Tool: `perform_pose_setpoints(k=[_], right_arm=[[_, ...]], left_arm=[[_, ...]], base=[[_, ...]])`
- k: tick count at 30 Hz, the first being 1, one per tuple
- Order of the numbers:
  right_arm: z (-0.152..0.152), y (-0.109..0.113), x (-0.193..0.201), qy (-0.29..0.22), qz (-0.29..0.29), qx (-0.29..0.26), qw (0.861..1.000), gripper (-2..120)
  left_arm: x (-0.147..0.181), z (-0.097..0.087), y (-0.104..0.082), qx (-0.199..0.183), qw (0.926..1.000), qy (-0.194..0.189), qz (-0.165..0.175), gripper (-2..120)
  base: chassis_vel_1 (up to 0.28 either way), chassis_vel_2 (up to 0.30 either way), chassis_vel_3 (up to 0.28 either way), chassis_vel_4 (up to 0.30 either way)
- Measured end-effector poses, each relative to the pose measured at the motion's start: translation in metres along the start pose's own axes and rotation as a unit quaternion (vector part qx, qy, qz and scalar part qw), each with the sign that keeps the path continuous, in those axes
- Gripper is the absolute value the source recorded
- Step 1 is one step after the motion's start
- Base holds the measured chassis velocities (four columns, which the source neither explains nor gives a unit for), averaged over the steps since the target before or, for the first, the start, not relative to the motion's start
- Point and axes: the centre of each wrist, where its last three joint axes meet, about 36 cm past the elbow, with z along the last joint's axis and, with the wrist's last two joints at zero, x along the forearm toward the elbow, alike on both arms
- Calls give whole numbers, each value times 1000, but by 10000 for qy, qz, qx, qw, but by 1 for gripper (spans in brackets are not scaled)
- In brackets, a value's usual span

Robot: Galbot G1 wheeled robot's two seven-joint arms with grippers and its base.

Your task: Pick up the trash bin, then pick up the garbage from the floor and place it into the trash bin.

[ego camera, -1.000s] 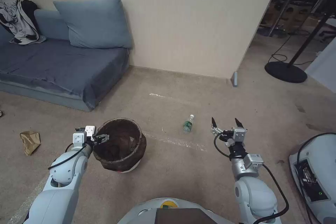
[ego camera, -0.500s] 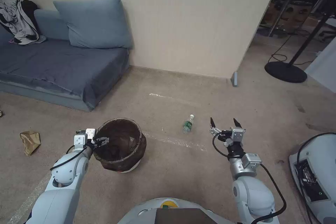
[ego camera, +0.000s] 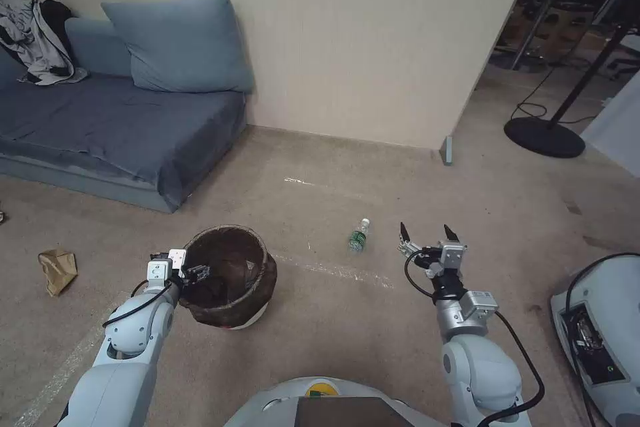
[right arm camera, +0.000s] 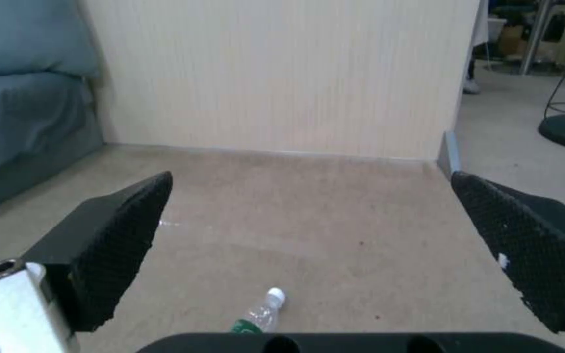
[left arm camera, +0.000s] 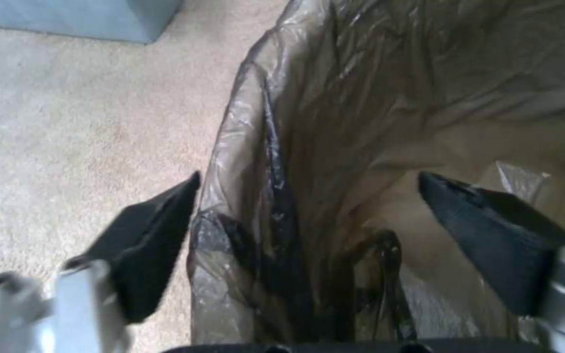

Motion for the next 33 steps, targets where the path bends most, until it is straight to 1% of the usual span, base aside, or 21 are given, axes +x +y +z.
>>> perform_pose_setpoints(k=[1,2,3,5,6,10,11,12,13,15,16,18,20,23,25,26,28,29,30,31,33], right_arm=[[0,0,0,0,0,0,10000,100],[0,1,0,1,-9,-13,10000,100],[0,1,0,1,-13,-17,10000,100],[-1,1,0,-17,-23,-43,10000,100],[-1,1,0,-17,-23,-43,10000,100],[-3,0,-1,-47,-14,-120,9999,100],[-3,0,-1,-47,-14,-120,9999,100],[-3,0,-1,-50,-9,-128,9999,100],[-3,0,-1,-51,-7,-136,9999,100],[-4,0,-1,-54,-2,-153,9999,100],[-4,0,-1,-54,-2,-153,9999,100],[-5,0,-1,-54,1,-158,9999,100],[-8,0,-2,-46,9,-164,9999,100],[-9,0,-2,-48,16,-167,9998,100],[-13,-1,-3,-38,49,-173,9998,100],[-13,-1,-3,-38,49,-173,9998,100],[-16,-4,-3,-29,85,-167,9998,100],[-18,-6,-3,-33,105,-155,9998,100],[-19,-7,-3,-40,123,-141,9998,100],[-19,-7,-3,-40,123,-141,9998,100],[-22,-9,-3,-56,147,-131,9998,100]], left_arm=[[0,0,0,0,10000,0,0,81],[0,0,0,-5,10000,1,24,76],[0,0,0,-8,10000,4,37,75],[0,1,0,-13,10000,11,56,63],[0,1,0,-13,10000,11,56,63],[1,1,0,-16,10000,6,61,45],[1,1,0,-16,10000,6,61,45],[1,2,0,-17,10000,8,59,39],[2,2,0,-16,10000,7,61,37],[2,2,-1,-11,10000,2,68,28],[2,2,-1,-11,10000,2,68,28],[4,1,-3,12,10000,-25,89,19],[7,-1,-4,60,9999,-66,100,15],[9,-2,-5,86,9999,-87,104,15],[17,-5,-6,213,9995,-154,181,11],[17,-5,-6,213,9995,-154,181,11],[26,-6,-6,341,9985,-320,285,7],[33,-7,-6,407,9976,-473,311,7],[41,-9,-6,453,9964,-658,285,6],[41,-9,-6,453,9964,-658,285,6],[55,-11,-6,497,9943,-910,268,5]], base=[[0,0,0,0],[0,0,0,0],[0,0,0,0],[0,0,0,0],[0,0,0,0],[0,0,0,0],[0,0,0,0],[0,0,0,0],[0,0,0,0],[0,0,0,0],[0,0,0,0],[0,0,0,0],[0,0,0,0],[0,0,0,0],[0,0,0,0],[0,0,0,0],[0,0,0,0],[0,0,0,0],[0,0,0,0],[0,0,0,0],[0,0,0,0]])
